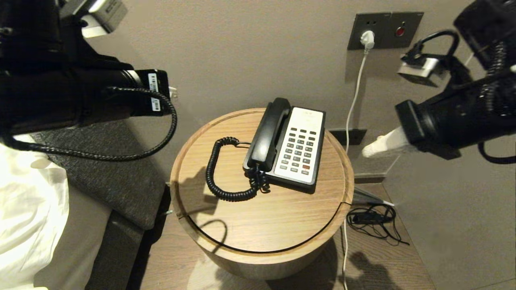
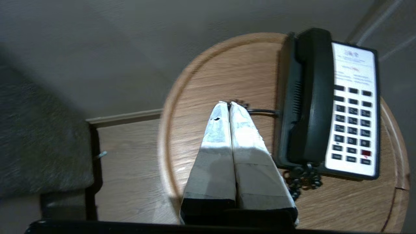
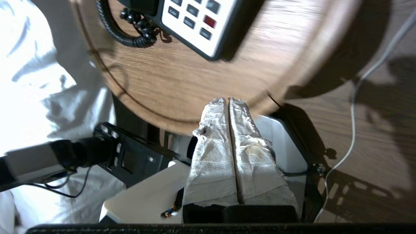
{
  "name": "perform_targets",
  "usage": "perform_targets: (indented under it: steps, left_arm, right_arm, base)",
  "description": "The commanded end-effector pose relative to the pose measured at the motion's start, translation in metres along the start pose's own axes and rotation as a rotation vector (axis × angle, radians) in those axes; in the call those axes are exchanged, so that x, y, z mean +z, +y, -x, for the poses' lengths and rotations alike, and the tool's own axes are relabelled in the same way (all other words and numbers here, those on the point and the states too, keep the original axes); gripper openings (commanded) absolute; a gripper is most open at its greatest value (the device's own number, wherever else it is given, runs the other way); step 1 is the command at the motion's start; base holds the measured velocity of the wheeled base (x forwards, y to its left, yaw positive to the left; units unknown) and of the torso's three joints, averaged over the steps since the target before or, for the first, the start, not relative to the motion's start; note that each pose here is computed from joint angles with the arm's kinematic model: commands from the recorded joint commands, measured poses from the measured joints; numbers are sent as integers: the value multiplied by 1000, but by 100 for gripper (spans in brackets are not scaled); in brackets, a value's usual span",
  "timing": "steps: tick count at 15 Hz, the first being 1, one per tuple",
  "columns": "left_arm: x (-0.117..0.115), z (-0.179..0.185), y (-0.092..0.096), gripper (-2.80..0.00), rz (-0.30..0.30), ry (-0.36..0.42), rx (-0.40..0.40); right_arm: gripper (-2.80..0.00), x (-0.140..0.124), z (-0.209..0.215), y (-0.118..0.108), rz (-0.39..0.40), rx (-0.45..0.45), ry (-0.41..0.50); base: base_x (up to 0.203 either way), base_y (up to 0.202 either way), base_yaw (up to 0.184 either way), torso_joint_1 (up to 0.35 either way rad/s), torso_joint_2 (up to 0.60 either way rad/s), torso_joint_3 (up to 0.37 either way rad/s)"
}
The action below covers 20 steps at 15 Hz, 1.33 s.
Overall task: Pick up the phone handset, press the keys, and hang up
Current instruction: End the call using the dial pad
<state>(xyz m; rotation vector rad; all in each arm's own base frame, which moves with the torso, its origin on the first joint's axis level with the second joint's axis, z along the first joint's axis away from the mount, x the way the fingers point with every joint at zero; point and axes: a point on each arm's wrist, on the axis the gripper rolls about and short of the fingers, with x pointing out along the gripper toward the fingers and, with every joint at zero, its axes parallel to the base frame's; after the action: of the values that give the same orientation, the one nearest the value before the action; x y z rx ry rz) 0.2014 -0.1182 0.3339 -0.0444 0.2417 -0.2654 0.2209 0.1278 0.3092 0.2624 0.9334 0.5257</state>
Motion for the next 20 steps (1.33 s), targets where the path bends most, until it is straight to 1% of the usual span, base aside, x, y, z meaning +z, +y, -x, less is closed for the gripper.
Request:
perform_targets:
  steps: [1, 3, 5, 7, 10, 13, 20]
  left_arm:
    - [4, 19, 13, -280, 20, -40, 32]
    - [5, 28, 20, -280, 30, -55, 53]
    - [3, 30, 27, -280, 38, -53, 57]
    - [3, 32, 31, -280, 57, -58, 64]
    - [3, 29, 32, -280, 65, -53, 67]
    - [2, 29, 32, -280, 66, -51, 68]
    - [1, 31, 33, -280, 68, -51, 63]
  right_arm:
    - [-280, 6, -53, 3, 1, -21, 115]
    - [-280, 7, -76, 7, 16, -21, 151]
    - [-280, 12, -86, 15, 30, -8, 144]
    - [-280, 16, -96, 17, 31, -9, 150]
    - [-280, 20, -103, 20, 32, -6, 151]
    - [-280, 21, -113, 17, 32, -30, 156]
    - [-280, 21, -116, 16, 36, -38, 154]
  base:
    - [0, 0, 0, 0, 0, 0]
    - [0, 0, 0, 0, 0, 0]
    - [0, 0, 0, 0, 0, 0]
    - [0, 0, 0, 0, 0, 0]
    - [0, 0, 0, 0, 0, 0]
    - [0, 0, 0, 0, 0, 0]
    - [0, 0, 0, 0, 0, 0]
